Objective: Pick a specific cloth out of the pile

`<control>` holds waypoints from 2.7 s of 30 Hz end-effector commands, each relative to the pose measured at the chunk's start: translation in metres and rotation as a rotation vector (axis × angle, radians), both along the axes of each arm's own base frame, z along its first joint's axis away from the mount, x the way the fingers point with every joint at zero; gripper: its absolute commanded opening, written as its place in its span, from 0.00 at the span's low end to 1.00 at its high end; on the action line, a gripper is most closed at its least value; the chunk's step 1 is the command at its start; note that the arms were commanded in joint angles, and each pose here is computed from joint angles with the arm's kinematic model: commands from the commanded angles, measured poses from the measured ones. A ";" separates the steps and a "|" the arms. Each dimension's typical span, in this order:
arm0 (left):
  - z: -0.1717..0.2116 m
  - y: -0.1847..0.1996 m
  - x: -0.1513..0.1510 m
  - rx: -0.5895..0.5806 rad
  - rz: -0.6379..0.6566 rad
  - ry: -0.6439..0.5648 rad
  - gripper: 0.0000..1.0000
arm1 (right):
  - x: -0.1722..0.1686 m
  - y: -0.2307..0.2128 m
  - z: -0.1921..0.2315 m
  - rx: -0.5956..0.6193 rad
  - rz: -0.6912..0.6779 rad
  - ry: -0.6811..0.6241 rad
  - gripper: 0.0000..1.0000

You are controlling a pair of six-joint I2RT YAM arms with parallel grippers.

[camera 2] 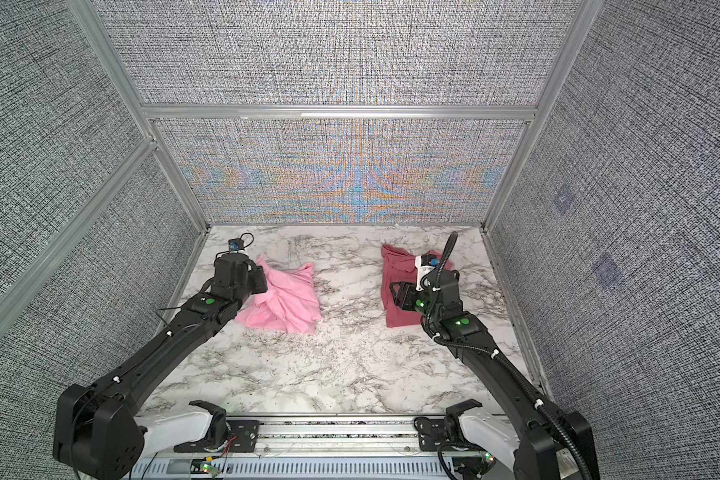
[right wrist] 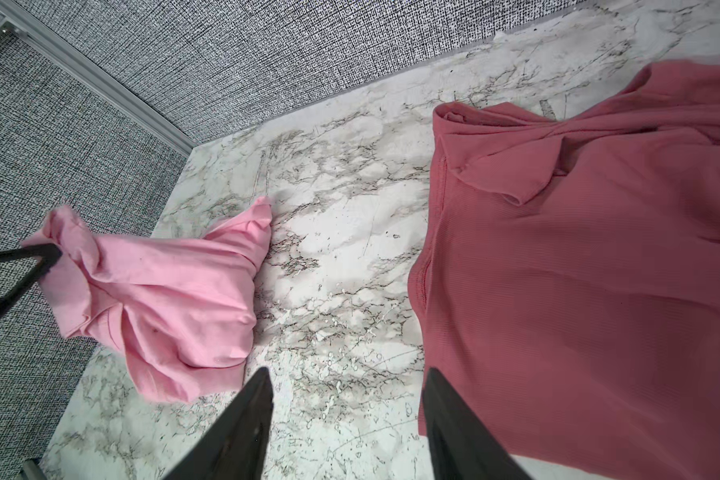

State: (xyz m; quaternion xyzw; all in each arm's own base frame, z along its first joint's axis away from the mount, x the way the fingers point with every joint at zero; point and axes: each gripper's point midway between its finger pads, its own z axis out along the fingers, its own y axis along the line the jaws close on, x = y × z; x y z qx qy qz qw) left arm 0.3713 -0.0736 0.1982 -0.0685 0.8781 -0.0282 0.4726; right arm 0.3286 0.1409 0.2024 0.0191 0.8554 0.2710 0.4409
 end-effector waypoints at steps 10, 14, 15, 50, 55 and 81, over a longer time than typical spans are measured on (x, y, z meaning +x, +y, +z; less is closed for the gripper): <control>-0.072 0.082 0.002 -0.040 0.273 0.120 0.00 | 0.005 0.004 0.008 0.024 0.006 -0.014 0.60; -0.098 0.094 -0.003 -0.058 0.310 0.164 0.00 | 0.004 0.003 0.009 0.021 0.004 -0.016 0.60; -0.103 0.096 -0.003 -0.061 0.313 0.175 0.00 | 0.005 0.003 0.009 0.017 0.003 -0.015 0.60; -0.130 -0.136 -0.063 0.105 -0.359 0.358 0.60 | 0.001 0.005 0.001 0.027 0.015 -0.003 0.60; -0.142 -0.123 -0.066 0.148 -0.315 0.377 0.61 | -0.003 0.003 -0.002 0.025 0.012 -0.006 0.60; -0.023 -0.017 -0.002 -0.065 -0.040 0.109 0.00 | -0.001 0.007 -0.006 0.053 0.020 0.007 0.60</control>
